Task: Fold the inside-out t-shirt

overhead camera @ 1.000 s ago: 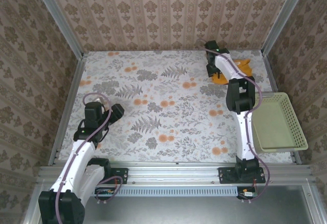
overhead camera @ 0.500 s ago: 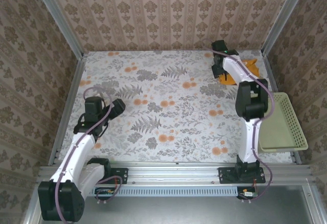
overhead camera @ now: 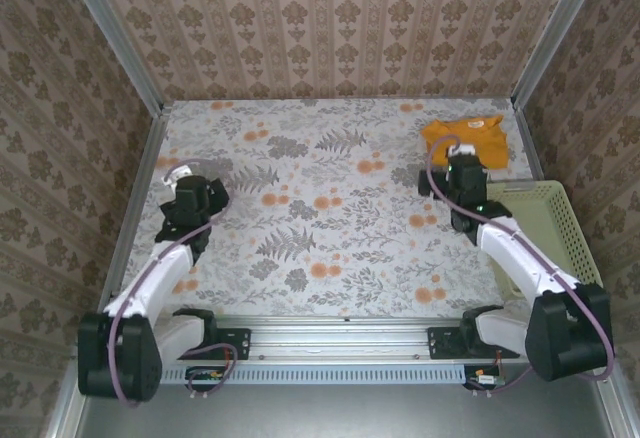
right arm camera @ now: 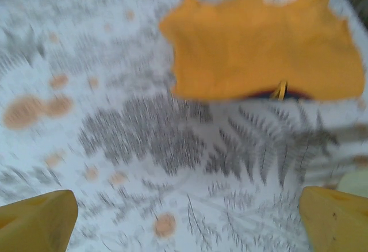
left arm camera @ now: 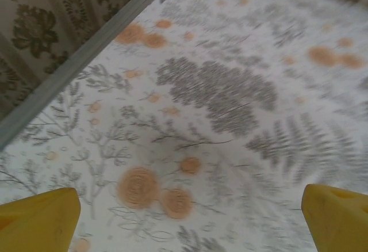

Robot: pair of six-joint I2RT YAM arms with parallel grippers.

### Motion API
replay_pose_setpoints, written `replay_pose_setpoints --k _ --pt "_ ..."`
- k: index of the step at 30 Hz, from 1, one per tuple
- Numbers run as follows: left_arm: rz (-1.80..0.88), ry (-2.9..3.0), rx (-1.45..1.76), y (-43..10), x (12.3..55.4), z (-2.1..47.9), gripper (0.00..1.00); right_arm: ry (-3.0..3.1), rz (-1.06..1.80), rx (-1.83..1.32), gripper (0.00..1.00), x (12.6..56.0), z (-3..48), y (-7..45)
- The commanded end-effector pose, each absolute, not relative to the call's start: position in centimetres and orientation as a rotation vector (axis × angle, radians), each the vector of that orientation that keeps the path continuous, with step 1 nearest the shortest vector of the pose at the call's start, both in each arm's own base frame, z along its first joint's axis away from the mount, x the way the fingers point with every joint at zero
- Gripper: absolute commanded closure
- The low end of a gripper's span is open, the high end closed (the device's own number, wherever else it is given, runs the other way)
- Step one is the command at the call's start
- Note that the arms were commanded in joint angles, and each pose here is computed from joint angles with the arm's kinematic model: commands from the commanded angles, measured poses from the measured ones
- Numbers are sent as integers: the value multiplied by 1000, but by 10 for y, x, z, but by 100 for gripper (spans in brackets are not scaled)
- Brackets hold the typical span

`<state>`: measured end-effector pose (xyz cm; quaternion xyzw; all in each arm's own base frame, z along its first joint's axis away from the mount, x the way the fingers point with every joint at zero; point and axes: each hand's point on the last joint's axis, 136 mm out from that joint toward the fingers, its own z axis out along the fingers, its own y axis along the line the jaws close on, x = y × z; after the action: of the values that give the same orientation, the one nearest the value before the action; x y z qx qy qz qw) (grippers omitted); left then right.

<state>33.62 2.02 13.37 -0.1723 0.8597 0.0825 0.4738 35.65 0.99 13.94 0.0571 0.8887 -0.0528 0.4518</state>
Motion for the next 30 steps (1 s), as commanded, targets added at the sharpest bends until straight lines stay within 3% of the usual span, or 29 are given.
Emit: replay_pose_setpoints --k 1,15,20,30 --pt "436 2014 -331 38 356 151 0 2061 -143 99 0 373 145 9" --pt "217 1906 44 -1 387 122 0 1891 -30 -27 0 394 110 12" --pt "135 1895 73 -3 391 95 0 1913 23 -29 0 398 99 11" --pt "165 1908 15 9 397 96 0 1923 -13 46 0 400 98 -2"
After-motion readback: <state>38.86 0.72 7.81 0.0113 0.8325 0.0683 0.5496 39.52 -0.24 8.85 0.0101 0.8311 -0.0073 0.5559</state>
